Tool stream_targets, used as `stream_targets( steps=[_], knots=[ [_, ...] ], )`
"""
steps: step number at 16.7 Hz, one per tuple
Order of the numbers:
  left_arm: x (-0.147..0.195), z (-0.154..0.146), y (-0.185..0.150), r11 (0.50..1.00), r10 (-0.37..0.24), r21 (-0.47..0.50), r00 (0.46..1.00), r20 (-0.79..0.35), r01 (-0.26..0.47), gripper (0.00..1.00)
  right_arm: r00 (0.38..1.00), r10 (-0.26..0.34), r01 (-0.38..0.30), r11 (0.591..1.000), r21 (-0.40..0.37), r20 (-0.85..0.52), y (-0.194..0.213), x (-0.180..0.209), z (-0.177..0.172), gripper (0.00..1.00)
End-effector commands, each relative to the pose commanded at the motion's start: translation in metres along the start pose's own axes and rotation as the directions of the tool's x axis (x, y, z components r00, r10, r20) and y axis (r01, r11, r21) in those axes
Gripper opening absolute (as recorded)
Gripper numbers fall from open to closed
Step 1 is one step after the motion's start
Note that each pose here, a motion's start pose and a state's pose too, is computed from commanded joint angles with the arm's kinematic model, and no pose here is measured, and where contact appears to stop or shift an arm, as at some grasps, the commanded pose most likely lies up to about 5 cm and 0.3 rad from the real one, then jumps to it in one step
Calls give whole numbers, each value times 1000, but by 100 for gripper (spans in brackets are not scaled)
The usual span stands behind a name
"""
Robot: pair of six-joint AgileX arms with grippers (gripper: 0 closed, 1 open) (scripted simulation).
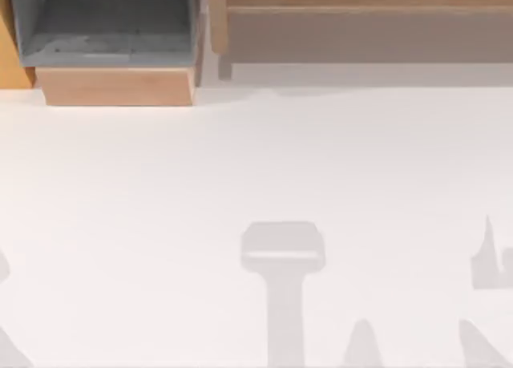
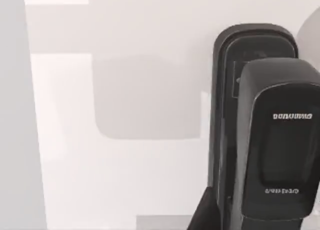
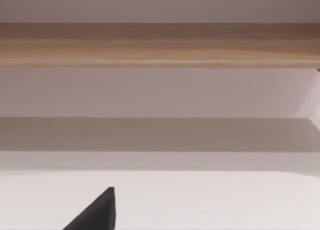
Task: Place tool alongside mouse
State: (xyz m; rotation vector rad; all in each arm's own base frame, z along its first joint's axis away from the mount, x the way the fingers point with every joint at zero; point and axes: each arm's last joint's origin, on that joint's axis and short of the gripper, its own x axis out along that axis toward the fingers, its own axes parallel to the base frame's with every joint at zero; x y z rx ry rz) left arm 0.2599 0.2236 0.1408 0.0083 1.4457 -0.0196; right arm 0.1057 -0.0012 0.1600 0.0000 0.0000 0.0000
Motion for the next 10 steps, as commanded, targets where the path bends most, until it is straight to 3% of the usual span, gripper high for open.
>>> stream_targets(
  steps=[4, 10],
  knots=[
    [0, 0, 0, 1000, 0, 0, 1000, 0, 0, 98, 1000, 0, 0, 1000, 0, 0, 0, 0, 0, 100],
    [0, 0, 0, 1000, 0, 0, 1000, 0, 0, 100, 1000, 0, 0, 1000, 0, 0, 0, 0, 0, 100]
  ],
)
